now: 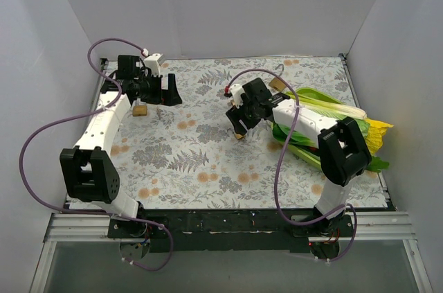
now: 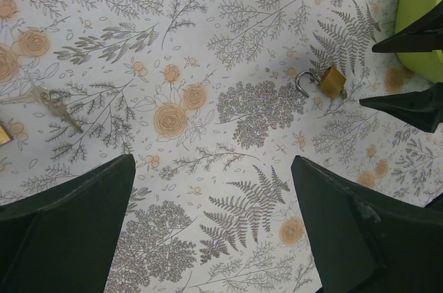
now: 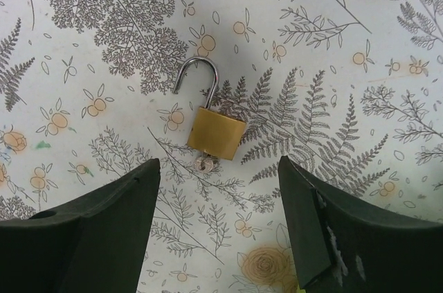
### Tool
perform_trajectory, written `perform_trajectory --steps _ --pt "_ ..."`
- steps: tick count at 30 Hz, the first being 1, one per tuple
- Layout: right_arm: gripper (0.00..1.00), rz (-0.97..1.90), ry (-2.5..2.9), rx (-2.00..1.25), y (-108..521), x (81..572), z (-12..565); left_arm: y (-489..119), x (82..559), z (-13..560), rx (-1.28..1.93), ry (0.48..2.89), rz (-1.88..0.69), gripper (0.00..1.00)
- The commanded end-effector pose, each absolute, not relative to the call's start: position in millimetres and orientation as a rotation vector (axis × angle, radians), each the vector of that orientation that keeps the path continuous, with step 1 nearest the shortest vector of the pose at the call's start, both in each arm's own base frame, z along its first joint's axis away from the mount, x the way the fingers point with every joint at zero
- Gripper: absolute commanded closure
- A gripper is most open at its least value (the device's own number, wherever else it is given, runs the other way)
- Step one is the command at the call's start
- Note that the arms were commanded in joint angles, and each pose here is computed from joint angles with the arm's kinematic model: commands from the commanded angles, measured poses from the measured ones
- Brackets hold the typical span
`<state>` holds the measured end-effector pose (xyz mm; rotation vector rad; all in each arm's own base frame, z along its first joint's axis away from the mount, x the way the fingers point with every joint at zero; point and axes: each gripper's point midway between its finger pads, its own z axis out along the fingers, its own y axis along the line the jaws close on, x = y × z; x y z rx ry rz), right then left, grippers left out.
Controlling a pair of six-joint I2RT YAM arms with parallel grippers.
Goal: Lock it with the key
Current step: Pick up the lock from the center of the board.
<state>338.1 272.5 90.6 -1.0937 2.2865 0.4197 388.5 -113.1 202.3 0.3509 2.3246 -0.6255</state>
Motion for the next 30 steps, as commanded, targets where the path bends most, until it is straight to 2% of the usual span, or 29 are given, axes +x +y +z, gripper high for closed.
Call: perform_trajectory --steps 1,23,30 --pt "0.23 0.388 2.339 -1.004 267.3 340.6 78.4 -102.9 390.7 242.3 0.322 2.173 -0.525 0.02" --pt "0.26 0.258 2.395 -0.94 268.9 346.1 26.2 -92.8 386.7 224.5 0.287 2.175 -0.457 0.02" --pt "0.32 0.216 2.413 -0.942 267.8 344.0 13.4 -91.7 389.1 221.7 0.29 2.18 -0.448 0.02"
